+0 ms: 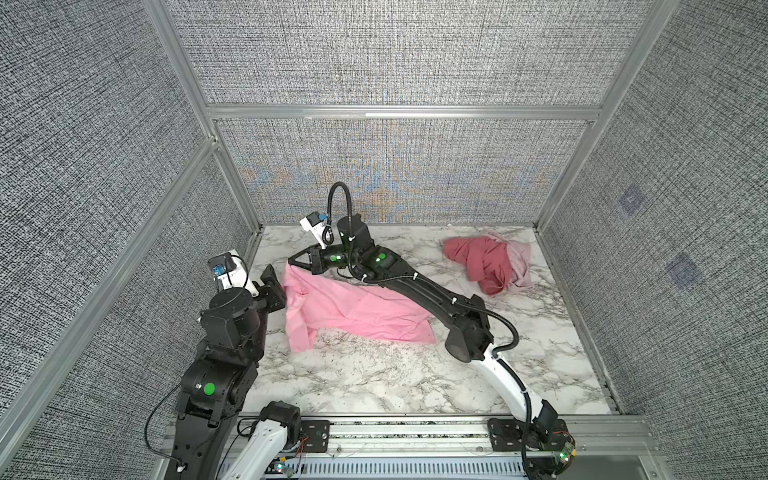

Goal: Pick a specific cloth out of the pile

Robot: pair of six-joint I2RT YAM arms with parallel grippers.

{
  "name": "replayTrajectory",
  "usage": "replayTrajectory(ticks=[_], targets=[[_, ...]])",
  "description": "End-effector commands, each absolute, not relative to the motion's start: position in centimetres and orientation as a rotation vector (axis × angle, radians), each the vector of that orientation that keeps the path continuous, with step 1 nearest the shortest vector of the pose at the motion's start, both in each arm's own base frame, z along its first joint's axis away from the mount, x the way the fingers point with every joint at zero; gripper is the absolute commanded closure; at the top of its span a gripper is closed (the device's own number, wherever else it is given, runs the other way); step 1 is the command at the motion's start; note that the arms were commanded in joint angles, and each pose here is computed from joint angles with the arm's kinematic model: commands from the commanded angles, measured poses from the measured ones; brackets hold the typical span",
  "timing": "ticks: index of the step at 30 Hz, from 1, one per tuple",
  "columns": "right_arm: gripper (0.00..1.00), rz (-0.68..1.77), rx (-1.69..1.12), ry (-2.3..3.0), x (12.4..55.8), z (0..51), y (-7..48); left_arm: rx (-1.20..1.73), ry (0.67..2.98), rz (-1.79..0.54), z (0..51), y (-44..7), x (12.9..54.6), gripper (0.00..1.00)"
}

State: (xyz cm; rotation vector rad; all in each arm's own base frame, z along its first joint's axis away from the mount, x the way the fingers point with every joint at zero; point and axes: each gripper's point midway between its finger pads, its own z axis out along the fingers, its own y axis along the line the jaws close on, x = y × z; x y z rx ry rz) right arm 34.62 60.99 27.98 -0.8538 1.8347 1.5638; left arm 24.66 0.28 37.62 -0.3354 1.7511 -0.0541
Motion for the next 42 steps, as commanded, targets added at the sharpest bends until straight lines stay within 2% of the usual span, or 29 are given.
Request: replayTrajectory(ticks=[1,3,4,7,10,14,18,24,31,42], targets=[[1.00,1.548,-0.848,1.844,34.8,25.6,62.0,-0.321,1.743,-0.085,37.4,-0.4,25.4,0.41],[0.89,1.549,-0.853,1.880,34.8,23.6,62.3,-0.307,1.738,-0.111,37.2,-0.9,25.9,0.41],[0.79,1.540,-0.847,1.900,34.9,22.7,62.3,-0.300,1.740,-0.122,37.0,-1.2,26.3,0.41],[0.59,1.468,-0.830,1.928,35.6,21.3,61.4,-0.279,1.760,-0.138,36.4,-2.0,27.4,0.41],[0.50,1.416,-0.798,1.924,36.4,21.5,59.7,-0.248,1.786,-0.166,35.6,-3.0,28.5,0.41],[0.45,1.347,-0.697,1.931,38.5,21.6,55.9,-0.161,1.807,-0.221,34.1,-5.0,30.3,0.41],[0.44,1.311,-0.607,1.923,40.0,22.4,51.5,-0.073,1.841,-0.283,32.1,-7.3,32.7,0.41],[0.44,1.131,-0.384,2.000,40.4,20.6,40.1,0.045,1.950,-0.430,26.2,-13.2,36.3,0.44],[0.44,0.685,-0.174,2.140,37.8,18.8,26.0,0.296,2.063,-0.525,19.5,-23.3,37.7,0.44],[0.44,0.298,0.158,2.251,33.0,17.5,11.1,0.594,2.221,-0.633,11.4,-34.8,35.9,0.44]])
